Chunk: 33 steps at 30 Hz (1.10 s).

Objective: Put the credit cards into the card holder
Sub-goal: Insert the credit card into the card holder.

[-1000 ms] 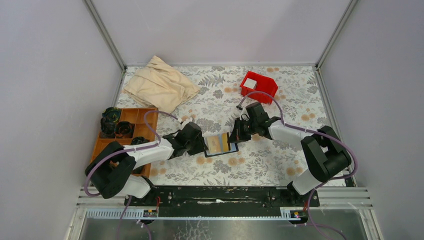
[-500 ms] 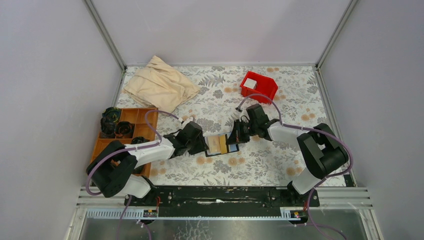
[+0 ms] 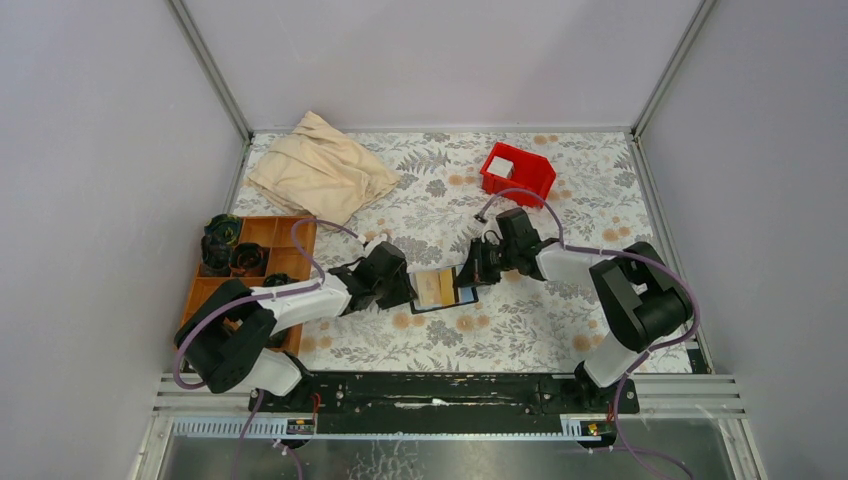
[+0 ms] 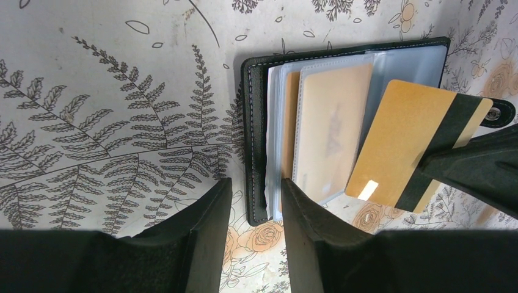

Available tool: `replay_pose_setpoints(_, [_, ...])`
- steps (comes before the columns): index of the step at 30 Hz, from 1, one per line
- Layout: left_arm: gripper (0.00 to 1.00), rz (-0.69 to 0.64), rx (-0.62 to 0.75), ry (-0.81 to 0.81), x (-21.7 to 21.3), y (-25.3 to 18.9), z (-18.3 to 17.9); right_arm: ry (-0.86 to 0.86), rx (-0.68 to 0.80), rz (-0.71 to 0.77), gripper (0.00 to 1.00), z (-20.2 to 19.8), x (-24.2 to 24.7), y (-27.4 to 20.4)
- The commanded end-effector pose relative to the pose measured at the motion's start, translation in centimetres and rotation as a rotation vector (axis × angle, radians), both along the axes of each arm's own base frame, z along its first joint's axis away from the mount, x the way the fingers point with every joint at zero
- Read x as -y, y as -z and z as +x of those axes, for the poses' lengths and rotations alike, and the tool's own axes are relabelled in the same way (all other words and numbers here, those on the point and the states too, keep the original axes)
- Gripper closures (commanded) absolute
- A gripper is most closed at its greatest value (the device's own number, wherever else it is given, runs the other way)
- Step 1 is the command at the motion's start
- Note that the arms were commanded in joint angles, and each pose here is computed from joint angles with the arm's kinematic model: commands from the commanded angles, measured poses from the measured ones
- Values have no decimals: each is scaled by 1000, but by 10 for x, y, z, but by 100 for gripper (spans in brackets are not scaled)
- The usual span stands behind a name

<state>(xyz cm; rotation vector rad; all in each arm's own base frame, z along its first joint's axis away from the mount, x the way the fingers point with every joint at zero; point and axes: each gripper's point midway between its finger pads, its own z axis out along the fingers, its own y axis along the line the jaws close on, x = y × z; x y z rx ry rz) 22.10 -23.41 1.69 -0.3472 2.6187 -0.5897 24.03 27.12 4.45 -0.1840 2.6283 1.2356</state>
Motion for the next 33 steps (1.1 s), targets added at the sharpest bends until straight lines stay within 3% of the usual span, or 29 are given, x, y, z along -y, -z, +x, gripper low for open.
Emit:
replay_pose_setpoints(1, [57,122,-94,-1,-22,28,-21,6,36,45,100,10,0,-12])
replay_pose_setpoints(33, [57,210,-140,3,-34,39,-26,-7,-44,48,100,2,3,23])
